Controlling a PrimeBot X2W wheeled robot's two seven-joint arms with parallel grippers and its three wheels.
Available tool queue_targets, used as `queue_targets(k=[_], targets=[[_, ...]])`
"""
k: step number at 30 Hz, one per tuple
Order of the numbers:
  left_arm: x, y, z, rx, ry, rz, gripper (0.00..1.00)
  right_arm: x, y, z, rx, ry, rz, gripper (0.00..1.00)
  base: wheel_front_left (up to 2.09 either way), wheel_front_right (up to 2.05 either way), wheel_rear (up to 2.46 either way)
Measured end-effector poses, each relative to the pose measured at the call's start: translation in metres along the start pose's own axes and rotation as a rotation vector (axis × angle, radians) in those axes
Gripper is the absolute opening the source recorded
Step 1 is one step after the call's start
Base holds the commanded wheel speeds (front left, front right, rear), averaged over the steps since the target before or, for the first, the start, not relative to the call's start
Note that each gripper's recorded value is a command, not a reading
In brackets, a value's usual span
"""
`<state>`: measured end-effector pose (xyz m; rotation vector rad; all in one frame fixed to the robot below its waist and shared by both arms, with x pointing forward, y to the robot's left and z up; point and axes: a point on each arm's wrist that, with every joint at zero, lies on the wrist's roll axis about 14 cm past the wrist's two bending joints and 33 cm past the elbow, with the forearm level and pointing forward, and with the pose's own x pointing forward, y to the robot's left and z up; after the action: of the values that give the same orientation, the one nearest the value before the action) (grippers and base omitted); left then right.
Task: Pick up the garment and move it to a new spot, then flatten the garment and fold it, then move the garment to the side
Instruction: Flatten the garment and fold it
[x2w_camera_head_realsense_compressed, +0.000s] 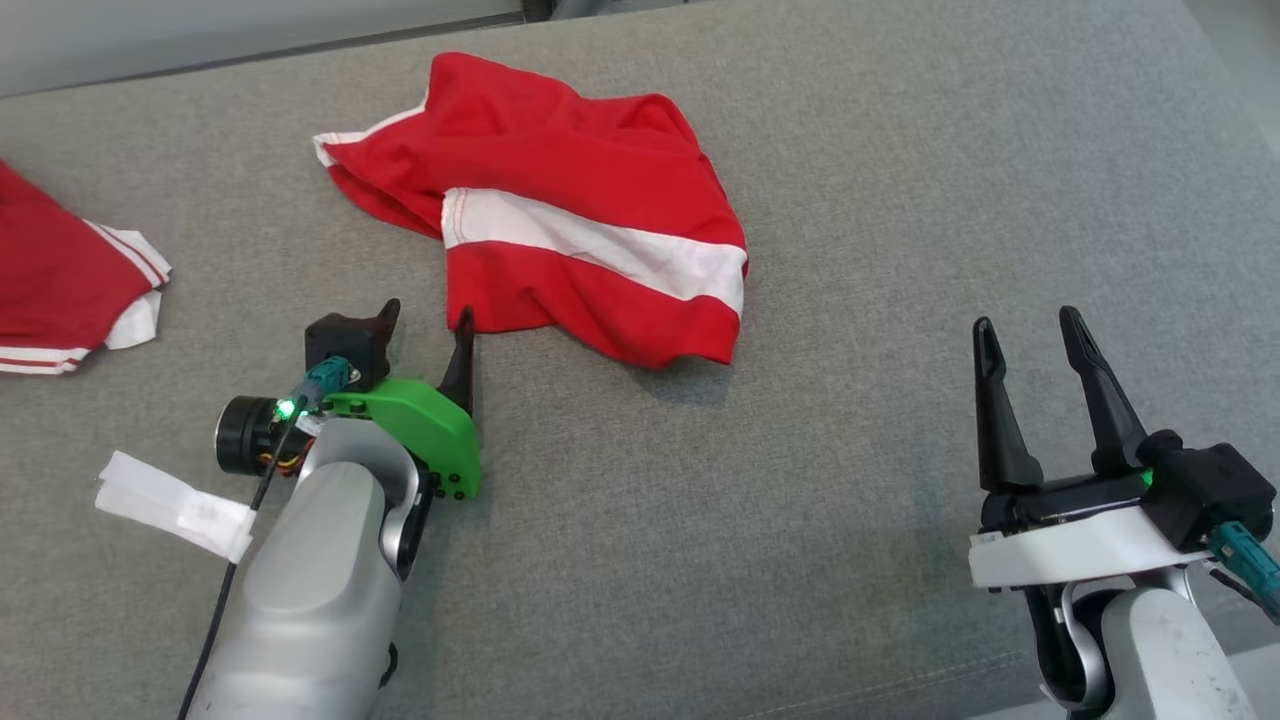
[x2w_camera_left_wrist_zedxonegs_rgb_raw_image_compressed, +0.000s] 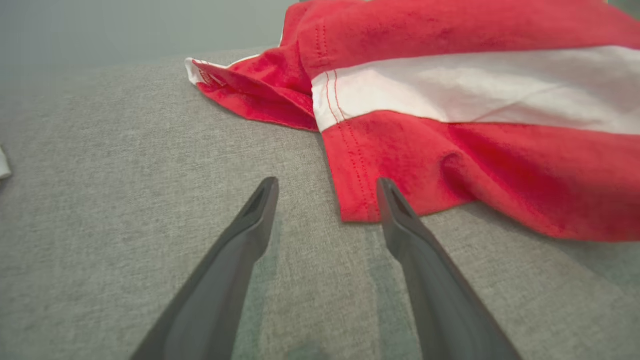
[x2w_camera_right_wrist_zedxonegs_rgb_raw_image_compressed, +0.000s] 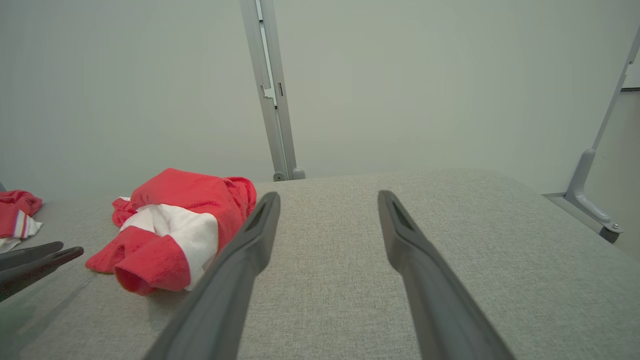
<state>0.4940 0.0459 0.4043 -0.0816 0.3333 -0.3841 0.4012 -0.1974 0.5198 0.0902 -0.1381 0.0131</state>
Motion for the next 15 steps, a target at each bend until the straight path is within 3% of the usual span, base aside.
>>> queue_targets(k=[8,9,10,11,15], targets=[[0.027,-0.008,-0.029,-0.007,0.098,-0.024,1.0,-0.004,-0.02,-0.012,-0.014,0.039,-0.06,1.0,0.0,0.0,0.0],[0.03,-0.009,-0.031,-0.007,0.104,-0.027,0.73,-0.004,-0.022,-0.013,-0.015,0.042,-0.065,1.0,0.0,0.0,0.0],[0.032,-0.01,-0.032,-0.008,0.108,-0.032,0.31,-0.005,-0.023,-0.013,-0.017,0.046,-0.069,1.0,0.0,0.0,0.0],[0.033,-0.011,-0.033,-0.008,0.111,-0.033,0.0,-0.005,-0.024,-0.014,-0.018,0.048,-0.072,1.0,0.0,0.0,0.0],[0.031,-0.013,-0.033,-0.013,0.109,-0.048,0.0,-0.005,-0.024,-0.013,-0.017,0.045,-0.07,1.0,0.0,0.0,0.0]])
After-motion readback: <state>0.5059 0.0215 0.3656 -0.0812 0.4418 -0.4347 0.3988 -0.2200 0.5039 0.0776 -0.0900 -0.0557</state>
